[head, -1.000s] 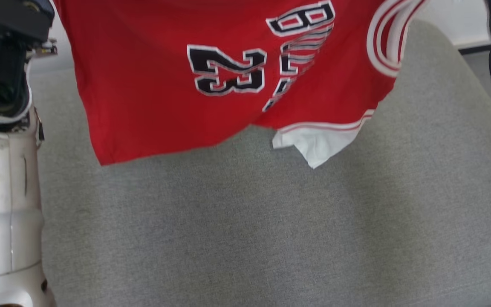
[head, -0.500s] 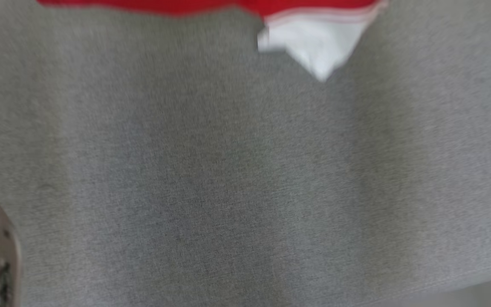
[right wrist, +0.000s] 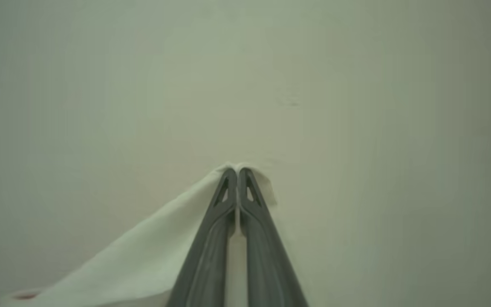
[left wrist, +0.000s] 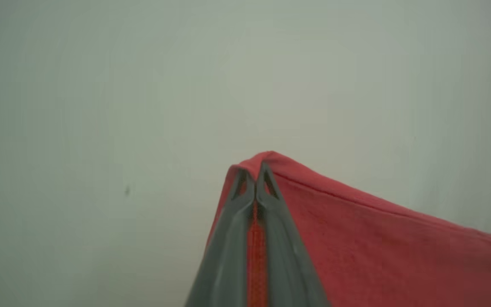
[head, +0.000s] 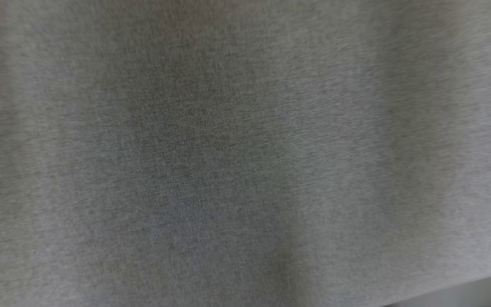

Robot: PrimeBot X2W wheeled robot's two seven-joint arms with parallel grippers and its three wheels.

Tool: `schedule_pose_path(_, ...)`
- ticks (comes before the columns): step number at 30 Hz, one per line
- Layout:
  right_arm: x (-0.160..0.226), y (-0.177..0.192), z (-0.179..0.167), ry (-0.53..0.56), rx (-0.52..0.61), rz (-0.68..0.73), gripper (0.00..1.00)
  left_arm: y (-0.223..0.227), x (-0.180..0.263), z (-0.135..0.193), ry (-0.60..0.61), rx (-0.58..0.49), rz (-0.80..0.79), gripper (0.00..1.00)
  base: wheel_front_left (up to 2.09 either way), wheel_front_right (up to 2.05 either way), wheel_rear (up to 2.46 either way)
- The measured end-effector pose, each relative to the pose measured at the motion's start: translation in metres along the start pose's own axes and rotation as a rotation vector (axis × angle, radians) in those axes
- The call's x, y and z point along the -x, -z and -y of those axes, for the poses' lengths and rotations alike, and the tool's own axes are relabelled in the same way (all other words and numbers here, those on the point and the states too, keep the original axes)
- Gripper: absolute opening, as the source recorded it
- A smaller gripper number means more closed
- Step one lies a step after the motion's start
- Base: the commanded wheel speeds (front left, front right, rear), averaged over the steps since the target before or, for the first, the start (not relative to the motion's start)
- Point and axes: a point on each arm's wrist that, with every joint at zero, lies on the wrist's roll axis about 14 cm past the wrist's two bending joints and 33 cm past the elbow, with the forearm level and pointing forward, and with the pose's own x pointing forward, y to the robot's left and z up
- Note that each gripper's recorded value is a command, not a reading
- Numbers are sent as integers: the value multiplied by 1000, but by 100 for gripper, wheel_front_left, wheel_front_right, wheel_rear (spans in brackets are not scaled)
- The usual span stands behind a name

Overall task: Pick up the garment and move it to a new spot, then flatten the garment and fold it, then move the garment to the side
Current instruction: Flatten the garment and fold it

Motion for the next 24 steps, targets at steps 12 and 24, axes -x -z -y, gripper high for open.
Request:
schedule_pose_path(12, 130, 155, -36, -121, -57, -394, 0, 95, 95, -68, -110, 14, -259, 0, 0, 0, 0)
schedule_pose_path(24, 235, 138, 0, -46, -137, -772, 0, 75, 180, -36, -183, 153, -412, 0, 0, 0, 0)
